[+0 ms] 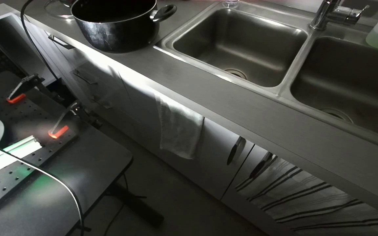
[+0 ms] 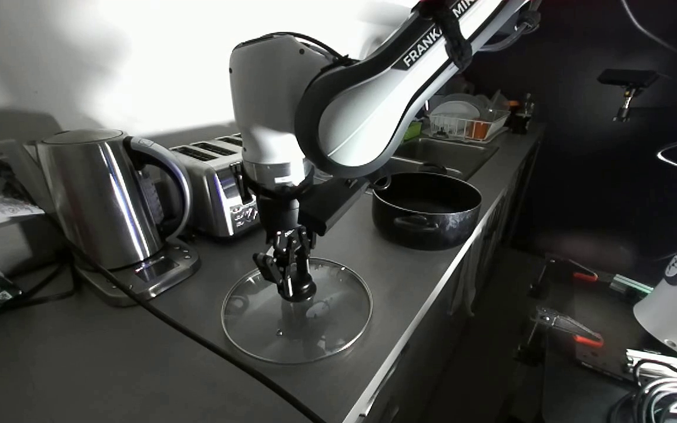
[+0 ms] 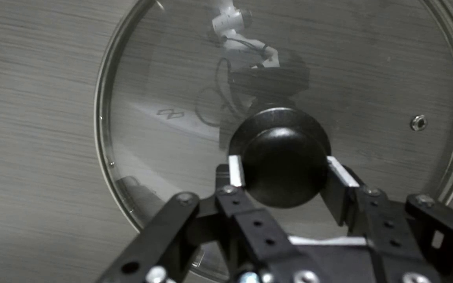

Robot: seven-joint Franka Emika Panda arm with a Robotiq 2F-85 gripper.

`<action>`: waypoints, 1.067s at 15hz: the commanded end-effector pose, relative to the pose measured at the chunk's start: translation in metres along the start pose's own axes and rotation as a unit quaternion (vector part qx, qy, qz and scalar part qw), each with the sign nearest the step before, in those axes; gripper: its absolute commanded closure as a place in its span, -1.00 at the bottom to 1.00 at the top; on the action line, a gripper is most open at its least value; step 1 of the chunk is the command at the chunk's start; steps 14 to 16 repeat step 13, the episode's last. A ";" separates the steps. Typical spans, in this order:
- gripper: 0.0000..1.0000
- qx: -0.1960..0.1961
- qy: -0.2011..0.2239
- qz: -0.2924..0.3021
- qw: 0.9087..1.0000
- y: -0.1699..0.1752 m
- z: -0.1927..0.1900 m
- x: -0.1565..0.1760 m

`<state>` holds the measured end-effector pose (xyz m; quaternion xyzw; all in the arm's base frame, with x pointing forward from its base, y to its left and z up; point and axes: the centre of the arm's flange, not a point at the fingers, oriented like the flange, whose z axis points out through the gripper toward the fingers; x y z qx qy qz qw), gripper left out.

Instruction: Put the pot's lid on the counter

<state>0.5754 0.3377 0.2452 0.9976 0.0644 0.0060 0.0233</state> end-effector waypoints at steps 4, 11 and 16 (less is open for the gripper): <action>-0.94 0.015 0.035 -0.011 0.999 -0.003 -0.015 0.001; -1.00 0.035 0.065 -0.040 0.997 -0.003 -0.058 -0.034; -1.00 0.039 0.075 -0.054 0.995 0.000 -0.071 -0.051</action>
